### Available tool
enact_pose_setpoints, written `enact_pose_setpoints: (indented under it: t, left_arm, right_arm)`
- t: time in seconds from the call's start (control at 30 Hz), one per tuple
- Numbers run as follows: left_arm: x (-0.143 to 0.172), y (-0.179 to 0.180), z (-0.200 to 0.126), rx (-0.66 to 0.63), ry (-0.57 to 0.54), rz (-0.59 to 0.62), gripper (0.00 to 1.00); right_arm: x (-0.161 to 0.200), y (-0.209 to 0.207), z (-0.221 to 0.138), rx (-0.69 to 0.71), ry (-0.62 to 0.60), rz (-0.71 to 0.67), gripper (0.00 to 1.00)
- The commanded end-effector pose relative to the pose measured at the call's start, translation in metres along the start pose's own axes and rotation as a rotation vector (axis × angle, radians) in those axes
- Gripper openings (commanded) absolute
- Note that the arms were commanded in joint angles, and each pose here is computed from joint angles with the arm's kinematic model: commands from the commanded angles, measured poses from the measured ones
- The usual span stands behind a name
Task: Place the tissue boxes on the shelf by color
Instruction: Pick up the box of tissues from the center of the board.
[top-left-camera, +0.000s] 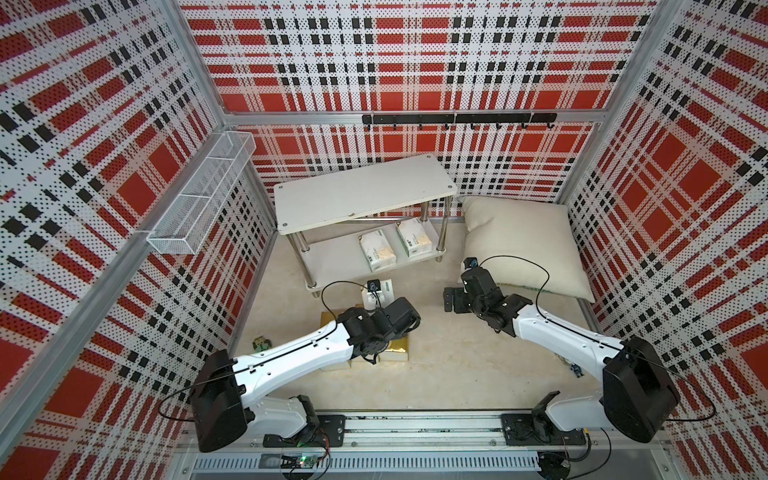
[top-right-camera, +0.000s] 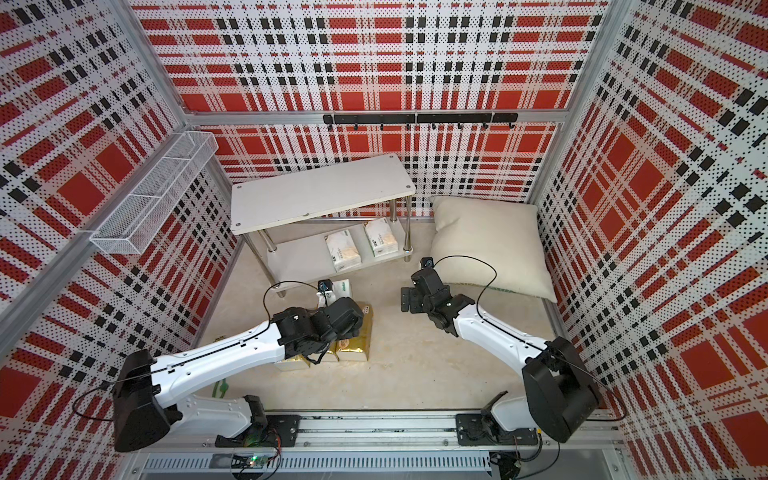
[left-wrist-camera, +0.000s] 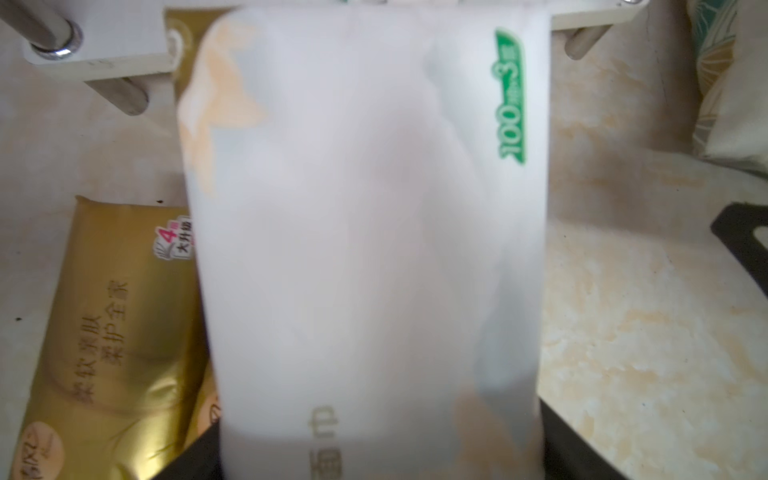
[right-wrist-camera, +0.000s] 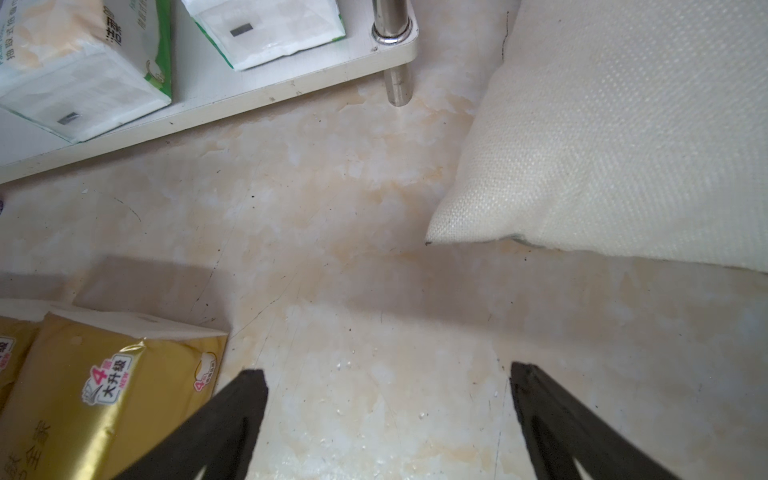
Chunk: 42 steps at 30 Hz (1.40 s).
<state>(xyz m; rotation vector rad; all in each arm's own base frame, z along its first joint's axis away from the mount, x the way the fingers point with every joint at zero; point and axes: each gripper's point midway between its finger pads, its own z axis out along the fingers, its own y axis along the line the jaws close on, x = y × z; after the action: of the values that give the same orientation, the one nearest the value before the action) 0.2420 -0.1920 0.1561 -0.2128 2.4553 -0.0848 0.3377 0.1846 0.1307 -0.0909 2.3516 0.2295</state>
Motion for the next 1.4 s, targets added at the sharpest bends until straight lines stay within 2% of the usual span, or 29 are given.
enact_pose_setpoints:
  t: [0.0,0.27,0.43,0.97,1.37]
  left_arm:
    - [-0.018,0.021,-0.001,-0.043,-0.046,0.014,0.84]
    - [-0.043,0.054,0.011,-0.125,-0.074,0.005,0.84]
    - [-0.065,0.067,0.019,-0.132,-0.105,-0.032,0.84]
    - [-0.115,0.084,0.053,-0.173,-0.139,-0.057,0.84]
    - [-0.136,0.091,0.092,-0.194,-0.131,-0.057,0.83]
  right_arm:
    - [-0.006,0.008,0.0,-0.019,-0.006,0.001,1.0]
    - [-0.005,0.013,0.002,-0.036,-0.002,-0.003,1.0]
    - [-0.008,0.015,0.001,-0.042,-0.006,-0.009,1.0]
    - [-0.014,0.024,0.0,-0.058,-0.022,-0.011,1.0]
    - [-0.013,0.03,-0.002,-0.068,-0.017,-0.021,1.0]
